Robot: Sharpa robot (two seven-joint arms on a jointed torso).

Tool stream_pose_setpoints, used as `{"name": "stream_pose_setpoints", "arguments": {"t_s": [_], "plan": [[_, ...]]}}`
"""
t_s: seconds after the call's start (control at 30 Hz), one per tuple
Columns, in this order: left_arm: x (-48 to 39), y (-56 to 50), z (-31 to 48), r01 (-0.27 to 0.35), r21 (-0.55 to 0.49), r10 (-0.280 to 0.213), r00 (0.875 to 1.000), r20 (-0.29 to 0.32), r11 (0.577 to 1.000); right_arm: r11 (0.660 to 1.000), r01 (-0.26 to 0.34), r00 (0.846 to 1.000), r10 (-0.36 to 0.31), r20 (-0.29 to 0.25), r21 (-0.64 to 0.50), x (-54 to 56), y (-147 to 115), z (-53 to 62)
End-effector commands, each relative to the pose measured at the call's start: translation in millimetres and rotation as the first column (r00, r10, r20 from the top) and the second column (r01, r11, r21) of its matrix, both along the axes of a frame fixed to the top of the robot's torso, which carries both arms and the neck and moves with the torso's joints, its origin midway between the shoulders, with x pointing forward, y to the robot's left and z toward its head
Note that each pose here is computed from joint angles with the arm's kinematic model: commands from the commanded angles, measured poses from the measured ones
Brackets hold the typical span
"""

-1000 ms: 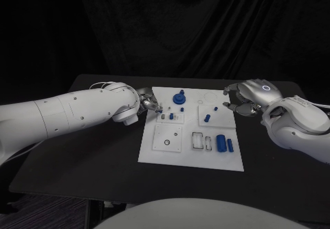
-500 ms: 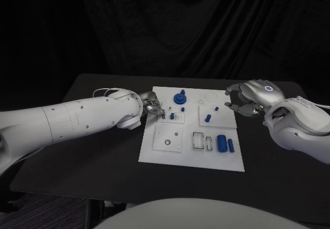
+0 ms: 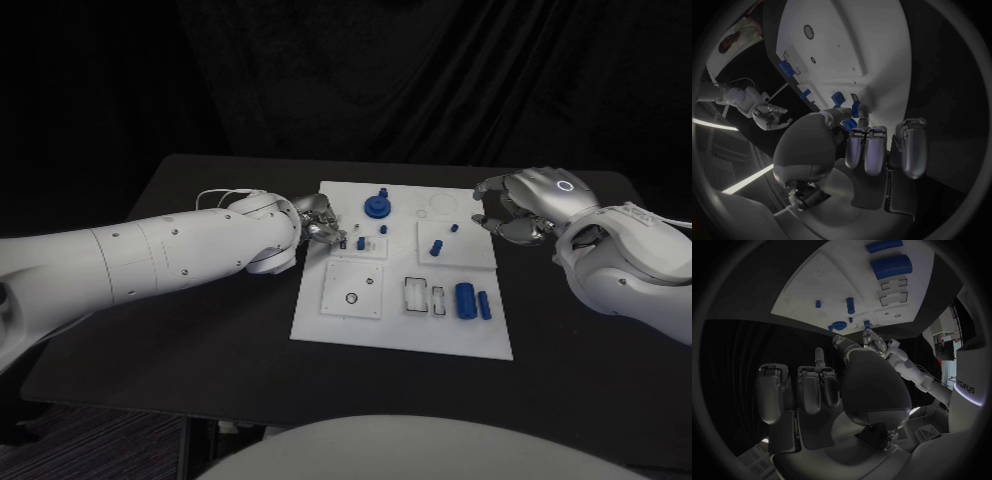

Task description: Assemble the parts on the task board

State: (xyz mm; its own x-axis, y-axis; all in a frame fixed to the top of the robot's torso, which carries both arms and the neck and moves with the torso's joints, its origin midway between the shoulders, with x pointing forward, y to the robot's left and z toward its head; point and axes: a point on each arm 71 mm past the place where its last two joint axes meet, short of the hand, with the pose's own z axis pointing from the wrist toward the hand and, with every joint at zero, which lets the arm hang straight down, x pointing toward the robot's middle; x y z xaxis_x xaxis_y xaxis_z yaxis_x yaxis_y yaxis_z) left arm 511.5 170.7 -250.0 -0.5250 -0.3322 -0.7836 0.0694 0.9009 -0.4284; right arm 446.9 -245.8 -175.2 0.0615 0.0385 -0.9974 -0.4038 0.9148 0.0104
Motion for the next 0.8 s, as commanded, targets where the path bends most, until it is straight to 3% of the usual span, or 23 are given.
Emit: {"name": "stream_pose_setpoints", "arguments": {"t_s": [0.03,0.8], "plan": [[-2.1,-1.9,-0.9,0.015,-0.002,-0.015,1.0,0.011,1.0,1.0,0.002,1.0,-0.002,0.006,0.003,-0.6,-0.4,-0.1],[-8.5,0.0,-2.5,0.025,0.003,-0.025,1.0,-0.014,1.0,1.0,0.004,1.0,-0.004,0.004,0.002,-0.2,-0.2,-0.7]]}}
